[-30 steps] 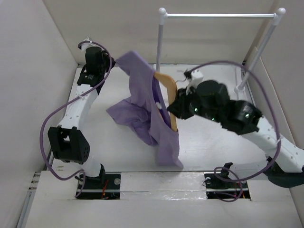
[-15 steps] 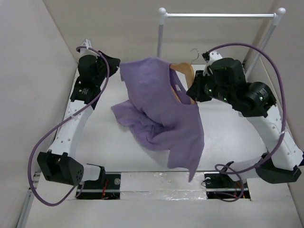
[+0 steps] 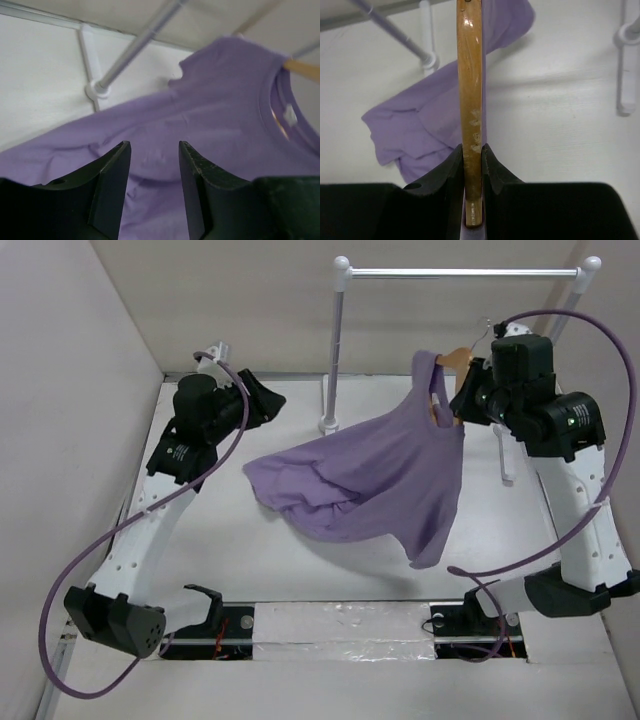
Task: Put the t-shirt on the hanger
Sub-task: Place the hanger at the clothesline.
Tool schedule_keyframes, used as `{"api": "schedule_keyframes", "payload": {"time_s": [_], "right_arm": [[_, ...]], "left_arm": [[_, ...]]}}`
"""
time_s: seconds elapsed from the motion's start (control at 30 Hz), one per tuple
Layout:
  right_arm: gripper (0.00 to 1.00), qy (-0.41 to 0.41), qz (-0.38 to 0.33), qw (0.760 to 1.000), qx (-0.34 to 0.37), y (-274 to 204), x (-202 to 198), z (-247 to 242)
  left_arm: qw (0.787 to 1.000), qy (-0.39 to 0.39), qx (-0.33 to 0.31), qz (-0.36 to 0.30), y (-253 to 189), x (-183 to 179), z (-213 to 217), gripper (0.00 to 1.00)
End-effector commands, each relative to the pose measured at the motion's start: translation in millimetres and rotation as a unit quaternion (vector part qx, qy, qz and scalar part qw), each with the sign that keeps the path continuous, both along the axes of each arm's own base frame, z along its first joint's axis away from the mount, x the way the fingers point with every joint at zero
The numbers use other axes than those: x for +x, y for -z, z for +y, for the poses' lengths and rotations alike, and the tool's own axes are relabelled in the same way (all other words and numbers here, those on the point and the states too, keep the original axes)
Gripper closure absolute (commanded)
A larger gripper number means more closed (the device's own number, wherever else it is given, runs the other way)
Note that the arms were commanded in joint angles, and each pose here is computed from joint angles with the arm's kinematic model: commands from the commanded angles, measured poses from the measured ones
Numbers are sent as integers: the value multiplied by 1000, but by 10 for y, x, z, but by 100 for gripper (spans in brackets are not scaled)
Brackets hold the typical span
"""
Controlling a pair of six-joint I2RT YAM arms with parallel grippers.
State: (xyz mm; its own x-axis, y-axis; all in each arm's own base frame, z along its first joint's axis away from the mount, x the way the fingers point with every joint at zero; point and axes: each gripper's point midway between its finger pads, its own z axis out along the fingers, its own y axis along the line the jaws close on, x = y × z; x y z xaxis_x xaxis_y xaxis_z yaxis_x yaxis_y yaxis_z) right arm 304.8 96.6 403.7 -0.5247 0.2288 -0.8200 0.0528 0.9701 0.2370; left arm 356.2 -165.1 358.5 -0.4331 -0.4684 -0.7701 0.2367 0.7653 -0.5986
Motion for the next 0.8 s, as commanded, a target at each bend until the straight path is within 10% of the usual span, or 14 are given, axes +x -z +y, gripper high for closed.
{"api": "schedule_keyframes", "payload": {"time_s": [0.0, 0.77], "right_arm": [[100, 63, -85, 994, 1, -453, 244, -301], [100, 197, -207, 957, 41, -1157, 1286, -1343]], "left_arm": [[997, 63, 37, -25, -91, -368, -95, 60], [990, 118, 66, -39, 13, -876, -289, 50]]}}
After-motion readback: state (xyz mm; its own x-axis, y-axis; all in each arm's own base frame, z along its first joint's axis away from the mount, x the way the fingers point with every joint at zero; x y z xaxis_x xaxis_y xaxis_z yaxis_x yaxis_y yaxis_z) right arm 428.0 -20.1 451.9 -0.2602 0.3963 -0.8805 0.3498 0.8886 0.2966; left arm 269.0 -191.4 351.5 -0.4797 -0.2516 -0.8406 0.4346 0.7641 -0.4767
